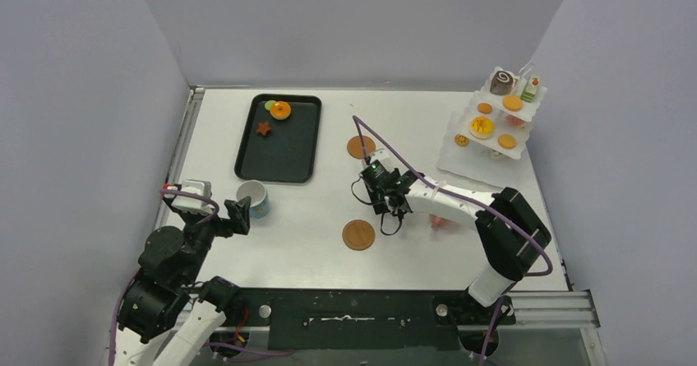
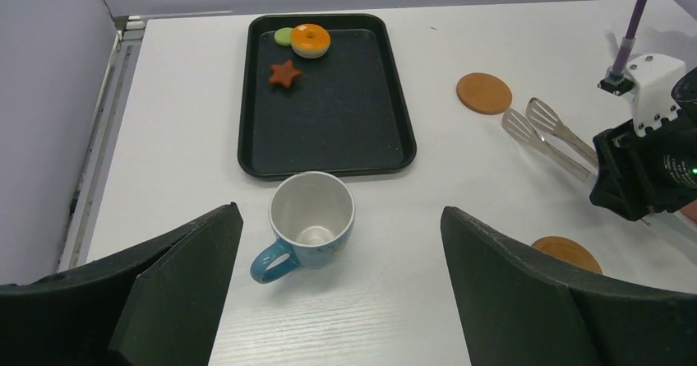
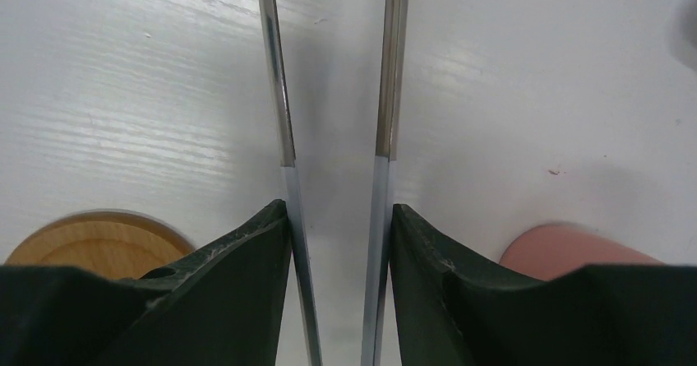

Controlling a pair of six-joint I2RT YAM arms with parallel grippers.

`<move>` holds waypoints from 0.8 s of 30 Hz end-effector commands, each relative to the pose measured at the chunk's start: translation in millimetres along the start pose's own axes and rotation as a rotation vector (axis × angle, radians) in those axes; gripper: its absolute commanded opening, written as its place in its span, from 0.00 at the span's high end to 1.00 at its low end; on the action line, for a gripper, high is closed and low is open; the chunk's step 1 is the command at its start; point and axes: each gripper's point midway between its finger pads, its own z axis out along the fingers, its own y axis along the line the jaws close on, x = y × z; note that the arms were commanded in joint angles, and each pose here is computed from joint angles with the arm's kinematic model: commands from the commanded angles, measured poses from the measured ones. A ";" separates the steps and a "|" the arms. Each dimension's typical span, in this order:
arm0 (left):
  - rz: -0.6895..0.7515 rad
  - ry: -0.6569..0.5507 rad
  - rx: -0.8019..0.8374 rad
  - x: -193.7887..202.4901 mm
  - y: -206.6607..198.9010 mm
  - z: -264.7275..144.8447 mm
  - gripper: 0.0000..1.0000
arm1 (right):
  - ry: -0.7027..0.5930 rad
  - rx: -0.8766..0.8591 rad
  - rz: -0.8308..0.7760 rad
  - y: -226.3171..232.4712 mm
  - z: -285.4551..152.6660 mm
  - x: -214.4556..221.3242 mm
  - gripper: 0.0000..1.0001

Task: Serve the afternoon tea
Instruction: Pick up the clamp from the center of the board.

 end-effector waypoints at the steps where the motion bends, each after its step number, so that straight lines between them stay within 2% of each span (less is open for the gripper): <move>1: -0.002 -0.040 0.001 -13.2 -1.6 4.1 0.10 | -0.105 0.005 0.065 -0.7 1.7 -19.6 0.55; 9: 0.000 -0.033 -0.001 -12.0 -1.5 5.2 0.10 | -0.046 -0.028 0.140 -2.1 24.4 0.1 0.46; 14: 0.001 -0.030 -0.003 -11.5 -1.3 5.8 0.10 | -0.061 -0.032 0.186 -4.5 22.5 1.7 0.39; 24: 0.002 -0.030 -0.002 -11.6 -1.6 6.1 0.10 | -0.068 -0.045 0.233 -7.1 27.8 15.2 0.36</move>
